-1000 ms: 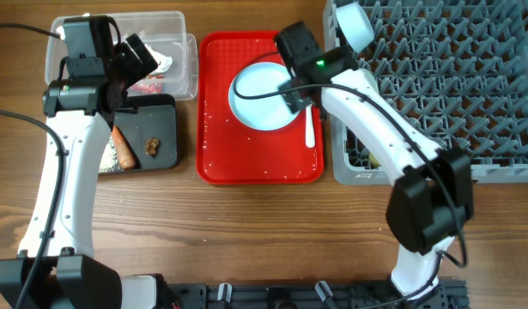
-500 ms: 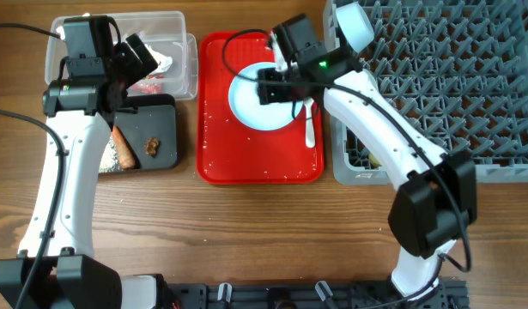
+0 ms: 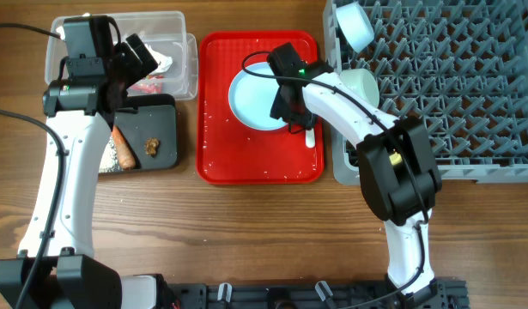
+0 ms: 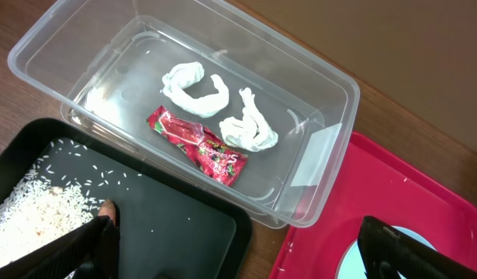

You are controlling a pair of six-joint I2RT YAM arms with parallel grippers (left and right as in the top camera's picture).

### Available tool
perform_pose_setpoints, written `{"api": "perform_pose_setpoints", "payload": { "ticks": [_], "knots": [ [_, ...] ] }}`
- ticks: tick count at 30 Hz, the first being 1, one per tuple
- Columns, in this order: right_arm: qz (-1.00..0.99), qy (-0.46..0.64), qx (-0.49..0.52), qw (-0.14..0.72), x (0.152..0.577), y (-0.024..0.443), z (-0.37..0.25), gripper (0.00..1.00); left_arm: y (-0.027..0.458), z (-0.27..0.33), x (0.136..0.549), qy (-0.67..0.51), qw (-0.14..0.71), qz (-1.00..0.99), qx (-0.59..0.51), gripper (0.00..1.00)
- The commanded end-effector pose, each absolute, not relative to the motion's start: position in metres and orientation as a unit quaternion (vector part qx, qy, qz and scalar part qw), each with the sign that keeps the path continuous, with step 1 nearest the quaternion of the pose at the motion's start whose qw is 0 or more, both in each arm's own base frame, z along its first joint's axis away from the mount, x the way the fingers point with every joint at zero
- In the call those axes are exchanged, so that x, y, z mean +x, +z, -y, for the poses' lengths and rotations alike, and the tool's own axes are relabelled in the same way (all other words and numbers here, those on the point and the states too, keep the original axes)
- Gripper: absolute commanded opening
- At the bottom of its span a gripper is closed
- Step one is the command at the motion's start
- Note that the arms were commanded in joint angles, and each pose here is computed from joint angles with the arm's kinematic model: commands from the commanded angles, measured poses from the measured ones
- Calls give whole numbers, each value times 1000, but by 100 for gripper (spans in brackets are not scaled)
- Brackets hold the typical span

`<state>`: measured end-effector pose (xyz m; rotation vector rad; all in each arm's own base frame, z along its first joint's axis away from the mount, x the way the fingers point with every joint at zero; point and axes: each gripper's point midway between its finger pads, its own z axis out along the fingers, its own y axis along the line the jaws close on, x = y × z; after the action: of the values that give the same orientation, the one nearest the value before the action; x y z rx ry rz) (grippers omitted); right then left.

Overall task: Sort waste into correct bins and load items into the dishwasher rack
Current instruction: 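Lift the blue plate and stand it in the rack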

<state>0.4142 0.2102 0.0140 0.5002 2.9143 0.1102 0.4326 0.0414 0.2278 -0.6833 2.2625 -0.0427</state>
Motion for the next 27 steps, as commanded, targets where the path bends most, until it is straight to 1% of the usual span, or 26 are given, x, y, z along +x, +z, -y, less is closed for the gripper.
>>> {"api": "perform_pose_setpoints", "payload": {
  "ticks": [1,2,3,4,6,8,10,14,17,20,21,24,27],
  "knots": [
    [-978,45,185,81,417,2,-210,29,230,-43,434,-18,382,-883,-272,100],
    [-978,46,185,79,417,0,-210,23,230,-43,434,-18,382,-883,-272,100],
    [-979,48,185,78,417,0,-211,11,230,-43,434,-18,382,-883,-272,100],
    [-979,49,185,78,417,0,-211,8,230,-43,434,-18,382,-883,-272,100],
    [-979,49,182,78,417,0,-211,4,230,-43,434,-18,382,-883,-272,100],
    [-980,50,177,80,417,1,-212,4,230,-43,434,-18,382,-883,-272,100],
    [-983,63,151,80,419,1,-218,4,230,-43,434,-18,382,-883,-272,100],
    [-987,117,70,83,423,6,-240,4,230,-43,434,-18,382,-883,-272,100],
    [-987,125,23,103,433,20,-243,4,230,-43,434,-18,382,-883,-272,100],
    [-983,115,-33,143,447,53,-234,4,230,-43,434,-18,382,-883,-272,100],
    [-982,104,-33,153,450,63,-228,4,230,-43,434,-18,382,-883,-272,100],
    [-976,69,-12,207,463,112,-199,4,230,-43,434,-18,382,-883,-272,100],
    [-959,57,-22,277,473,171,-176,4,230,-43,434,-18,382,-883,-272,100]
  ]
}}
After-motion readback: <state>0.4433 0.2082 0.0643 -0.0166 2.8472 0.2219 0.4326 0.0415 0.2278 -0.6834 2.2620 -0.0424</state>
